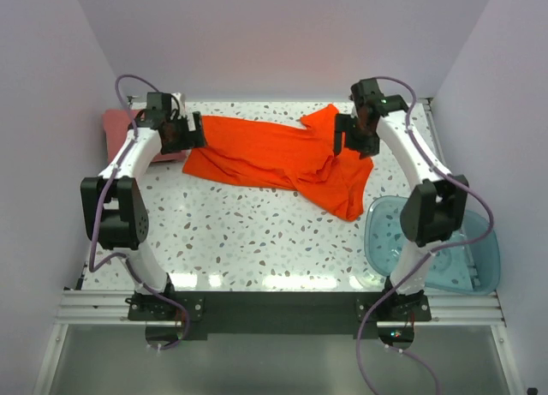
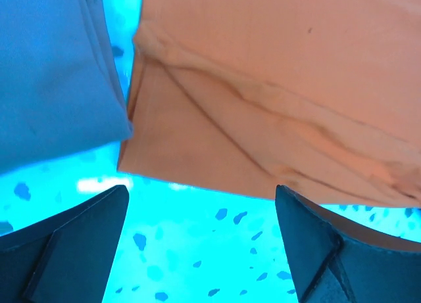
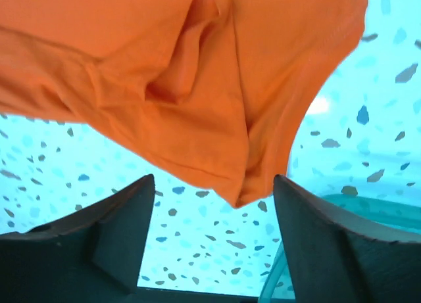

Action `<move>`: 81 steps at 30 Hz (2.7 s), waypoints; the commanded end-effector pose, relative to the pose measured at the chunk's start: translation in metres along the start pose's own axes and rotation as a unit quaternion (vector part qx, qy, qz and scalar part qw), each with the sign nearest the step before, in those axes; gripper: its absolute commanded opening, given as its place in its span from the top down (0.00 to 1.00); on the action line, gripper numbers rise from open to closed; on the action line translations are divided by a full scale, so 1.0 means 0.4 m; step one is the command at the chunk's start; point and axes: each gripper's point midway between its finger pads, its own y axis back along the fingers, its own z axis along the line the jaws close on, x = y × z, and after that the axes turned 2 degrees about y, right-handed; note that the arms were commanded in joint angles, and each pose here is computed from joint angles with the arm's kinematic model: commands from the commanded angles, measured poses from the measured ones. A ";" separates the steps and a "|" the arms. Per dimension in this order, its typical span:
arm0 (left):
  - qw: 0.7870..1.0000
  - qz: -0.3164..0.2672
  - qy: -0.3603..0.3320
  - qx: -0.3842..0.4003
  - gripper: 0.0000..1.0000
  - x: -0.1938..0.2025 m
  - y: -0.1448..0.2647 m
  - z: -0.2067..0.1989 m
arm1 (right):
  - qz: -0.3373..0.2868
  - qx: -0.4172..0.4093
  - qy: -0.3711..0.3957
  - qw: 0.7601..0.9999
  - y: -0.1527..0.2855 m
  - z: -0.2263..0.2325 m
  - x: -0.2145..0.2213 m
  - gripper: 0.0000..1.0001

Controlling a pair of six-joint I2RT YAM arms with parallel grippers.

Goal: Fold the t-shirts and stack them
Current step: Fold the tshirt

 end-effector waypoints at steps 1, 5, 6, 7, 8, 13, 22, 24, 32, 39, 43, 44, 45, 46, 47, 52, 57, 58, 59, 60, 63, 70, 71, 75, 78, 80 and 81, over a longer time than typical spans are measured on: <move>0.999 0.007 -0.016 -0.050 0.03 0.064 -0.003 0.044 | 0.000 -0.029 -0.002 1.000 0.037 0.007 0.088 0.26; 0.996 0.020 -0.017 -0.084 0.08 0.111 -0.009 0.086 | 0.030 -0.034 0.000 0.999 0.026 0.007 0.191 0.32; 0.995 0.022 -0.014 -0.100 0.10 0.120 -0.013 0.103 | 0.032 -0.035 0.002 0.999 0.018 0.014 0.204 0.34; 0.994 0.025 -0.012 -0.103 0.10 0.127 -0.021 0.107 | 0.045 -0.032 -0.002 0.998 0.008 0.010 0.236 0.35; 0.994 0.028 -0.010 -0.105 0.10 0.133 -0.027 0.110 | 0.049 -0.037 -0.001 0.998 0.002 0.019 0.250 0.37; 0.993 0.034 0.002 -0.117 0.14 0.142 -0.068 0.126 | 0.063 -0.030 0.003 0.998 -0.032 0.029 0.286 0.39; 0.991 0.036 0.007 -0.128 0.23 0.133 -0.127 0.142 | 0.095 0.004 0.003 0.996 -0.090 0.010 0.331 0.42; 0.991 0.029 0.008 -0.134 0.26 0.123 -0.136 0.147 | 0.097 0.006 0.001 0.995 -0.098 0.007 0.338 0.42; 0.988 0.013 0.018 -0.150 0.35 0.091 -0.164 0.159 | 0.106 0.010 -0.003 0.994 -0.126 0.007 0.345 0.43; 0.989 0.020 0.020 -0.143 0.46 0.095 -0.176 0.155 | 0.112 0.032 0.001 0.993 -0.129 -0.009 0.348 0.43; 0.990 0.024 0.019 -0.138 0.54 0.103 -0.177 0.151 | 0.121 0.039 0.003 0.992 -0.130 -0.018 0.361 0.43; 0.990 0.025 0.020 -0.134 0.59 0.105 -0.180 0.148 | 0.122 0.040 0.003 0.992 -0.133 -0.020 0.363 0.43; 0.991 0.028 0.020 -0.132 0.62 0.110 -0.185 0.147 | 0.129 0.041 0.005 0.991 -0.140 -0.022 0.375 0.44; 0.991 0.030 0.020 -0.129 0.65 0.111 -0.186 0.144 | 0.136 0.042 0.006 0.990 -0.145 -0.023 0.384 0.46; 0.992 0.034 0.021 -0.124 0.71 0.115 -0.191 0.142 | 0.139 0.042 0.006 0.989 -0.149 -0.023 0.387 0.46; 0.992 0.034 0.022 -0.120 0.85 0.116 -0.192 0.139 | 0.150 0.040 0.004 0.988 -0.175 -0.020 0.405 0.54; 0.994 0.031 0.016 -0.107 1.00 0.110 -0.181 0.125 | 0.165 0.036 0.004 0.986 -0.198 -0.014 0.414 0.80; 0.994 0.032 0.016 -0.107 1.00 0.114 -0.178 0.127 | 0.170 0.038 0.005 0.985 -0.196 -0.016 0.418 0.83; 0.994 0.034 0.012 -0.106 1.00 0.117 -0.175 0.127 | 0.170 0.040 0.013 0.985 -0.192 -0.019 0.415 0.87; 0.994 0.033 0.010 -0.106 1.00 0.120 -0.165 0.127 | 0.166 0.040 0.016 0.985 -0.185 -0.018 0.402 0.93; 0.993 0.029 0.005 -0.115 1.00 0.126 -0.134 0.143 | 0.156 0.067 0.047 0.984 -0.153 -0.046 0.367 1.00; 0.987 0.028 0.022 -0.158 1.00 0.162 -0.049 0.209 | 0.161 0.103 0.090 0.977 -0.092 -0.088 0.338 1.00; 0.986 0.026 0.022 -0.166 1.00 0.165 -0.038 0.217 | 0.167 0.104 0.093 0.976 -0.085 -0.091 0.342 1.00; 0.980 0.028 0.024 -0.195 1.00 0.199 0.015 0.254 | 0.182 0.128 0.117 0.968 -0.064 -0.123 0.357 1.00; 0.976 0.029 0.025 -0.214 1.00 0.221 0.041 0.274 | 0.190 0.143 0.130 0.963 -0.053 -0.144 0.369 1.00; 0.973 0.029 0.030 -0.228 1.00 0.236 0.058 0.289 | 0.195 0.145 0.134 0.961 -0.047 -0.149 0.380 1.00; 0.971 0.030 0.033 -0.233 1.00 0.242 0.066 0.298 | 0.194 0.144 0.133 0.961 -0.042 -0.150 0.382 1.00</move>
